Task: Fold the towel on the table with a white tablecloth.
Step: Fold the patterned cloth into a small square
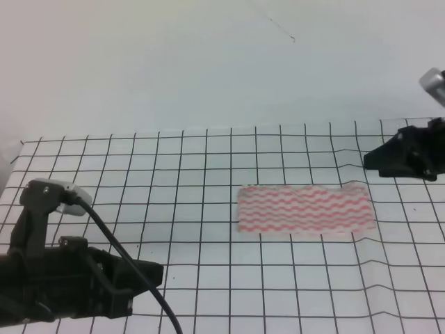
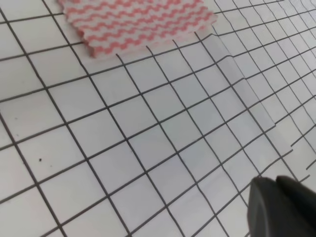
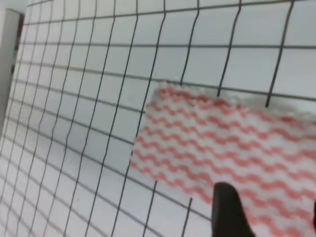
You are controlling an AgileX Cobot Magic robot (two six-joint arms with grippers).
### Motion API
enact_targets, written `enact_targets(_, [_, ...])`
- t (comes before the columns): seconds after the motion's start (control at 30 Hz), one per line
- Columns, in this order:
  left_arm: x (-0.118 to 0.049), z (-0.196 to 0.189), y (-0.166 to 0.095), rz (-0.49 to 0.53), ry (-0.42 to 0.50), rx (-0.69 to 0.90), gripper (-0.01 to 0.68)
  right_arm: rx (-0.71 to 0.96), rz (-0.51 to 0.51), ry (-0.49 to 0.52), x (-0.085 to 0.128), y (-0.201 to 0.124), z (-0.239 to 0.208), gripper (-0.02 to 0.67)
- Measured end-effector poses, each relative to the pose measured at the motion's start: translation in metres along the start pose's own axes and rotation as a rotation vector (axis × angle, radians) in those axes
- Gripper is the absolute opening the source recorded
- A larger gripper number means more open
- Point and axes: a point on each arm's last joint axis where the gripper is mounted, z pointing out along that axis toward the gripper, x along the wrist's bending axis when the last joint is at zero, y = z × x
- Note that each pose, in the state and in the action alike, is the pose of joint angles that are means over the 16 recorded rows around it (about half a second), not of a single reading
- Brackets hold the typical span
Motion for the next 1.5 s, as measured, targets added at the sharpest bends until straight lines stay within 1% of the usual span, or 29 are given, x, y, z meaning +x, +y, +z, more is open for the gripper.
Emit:
enact_targets(0.13, [-0.001,0.000,0.000,-0.005,-0.009,0.002,-0.001,0.025,0.019,0.053,-0.015,0.005,0.008,0.354])
enact_targets(0.23, [-0.001,0.000,0.000,-0.009,-0.013,0.001,-0.001,0.052,0.034,0.067,-0.024,0.005,0.016,0.350])
enact_targets(0.37, [-0.001,0.000,0.000,-0.013,-0.015,0.001,-0.001,0.086,0.049,0.052,-0.034,0.005,0.025,0.347])
enact_targets(0.57, [-0.002,0.000,-0.001,-0.019,-0.023,0.007,-0.001,0.130,0.054,-0.010,-0.044,0.004,0.029,0.347])
enact_targets(0.77, [-0.003,0.000,-0.001,-0.025,-0.035,0.016,-0.001,0.153,0.048,-0.079,-0.050,0.004,0.029,0.347])
enact_targets(0.97, [-0.004,0.000,-0.002,-0.028,-0.045,0.024,-0.001,0.153,0.056,-0.106,-0.056,0.003,0.032,0.347])
enact_targets(1.3, [-0.004,0.000,-0.002,-0.030,-0.048,0.026,-0.001,0.125,0.097,-0.050,-0.061,0.002,0.043,0.347])
enact_targets(1.5, [-0.004,0.000,-0.002,-0.031,-0.048,0.026,-0.001,0.124,0.104,-0.028,-0.063,0.001,0.047,0.346])
